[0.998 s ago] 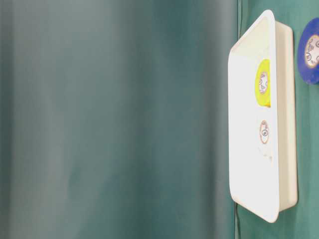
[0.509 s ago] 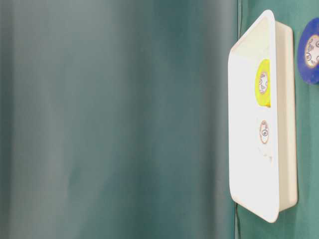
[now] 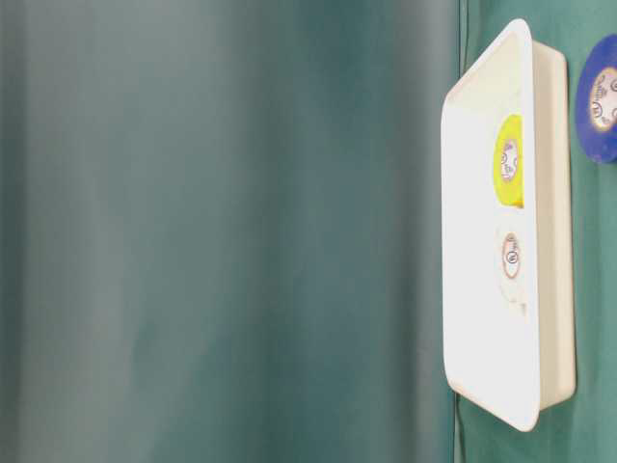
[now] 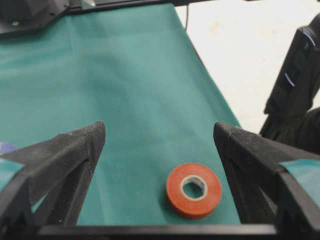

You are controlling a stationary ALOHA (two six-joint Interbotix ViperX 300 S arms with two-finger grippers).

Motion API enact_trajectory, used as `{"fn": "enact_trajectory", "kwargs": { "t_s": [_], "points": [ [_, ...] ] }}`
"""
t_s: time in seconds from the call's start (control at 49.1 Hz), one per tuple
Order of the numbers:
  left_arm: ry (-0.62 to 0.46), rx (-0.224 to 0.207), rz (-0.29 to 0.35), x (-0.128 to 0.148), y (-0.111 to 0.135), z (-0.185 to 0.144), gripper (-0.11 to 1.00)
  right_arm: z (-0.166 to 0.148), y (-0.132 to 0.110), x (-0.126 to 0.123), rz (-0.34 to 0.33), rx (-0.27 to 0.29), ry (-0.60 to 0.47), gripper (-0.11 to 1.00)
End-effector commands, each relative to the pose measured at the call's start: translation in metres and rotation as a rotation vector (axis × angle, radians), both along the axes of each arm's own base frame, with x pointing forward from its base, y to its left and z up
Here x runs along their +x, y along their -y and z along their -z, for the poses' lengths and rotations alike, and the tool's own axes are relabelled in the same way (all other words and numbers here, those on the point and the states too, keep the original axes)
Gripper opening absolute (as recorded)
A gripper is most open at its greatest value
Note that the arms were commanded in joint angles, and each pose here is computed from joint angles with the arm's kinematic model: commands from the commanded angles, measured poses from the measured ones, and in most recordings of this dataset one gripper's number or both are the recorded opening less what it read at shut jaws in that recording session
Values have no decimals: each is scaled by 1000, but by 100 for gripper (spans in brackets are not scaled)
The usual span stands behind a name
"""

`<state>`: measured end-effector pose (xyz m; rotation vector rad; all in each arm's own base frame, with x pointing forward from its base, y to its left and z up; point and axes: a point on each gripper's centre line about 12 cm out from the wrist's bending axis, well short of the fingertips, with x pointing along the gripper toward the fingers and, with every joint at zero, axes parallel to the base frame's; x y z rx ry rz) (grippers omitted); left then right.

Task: Pick up the tape from a random location and place it into the white case.
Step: 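Move the left gripper over the black tape roll, then lower the left gripper into the black roll's hole and close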

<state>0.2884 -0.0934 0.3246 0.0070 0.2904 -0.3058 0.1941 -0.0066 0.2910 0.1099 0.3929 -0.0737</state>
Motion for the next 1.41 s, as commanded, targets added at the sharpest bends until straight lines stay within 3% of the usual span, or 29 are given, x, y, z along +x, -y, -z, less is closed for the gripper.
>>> {"fn": "enact_trajectory", "kwargs": {
  "t_s": [0.0,0.244,0.489,1.08,1.222,1.385],
  "points": [
    [20,-2,3,6,2,-14,99,-8,0,2,1,-2,21,86],
    [-1,8,6,1,1,-14,99,-8,0,2,0,-5,18,86],
    [-123,38,-5,5,0,-3,99,-8,0,2,0,-5,18,86],
    [-692,222,-22,40,2,12,99,-8,0,2,1,-3,18,86],
    [-776,252,-21,43,3,13,99,-8,0,2,1,-3,17,86],
    [-799,262,-22,44,3,14,99,-8,0,2,1,-3,17,86]
  ]
}}
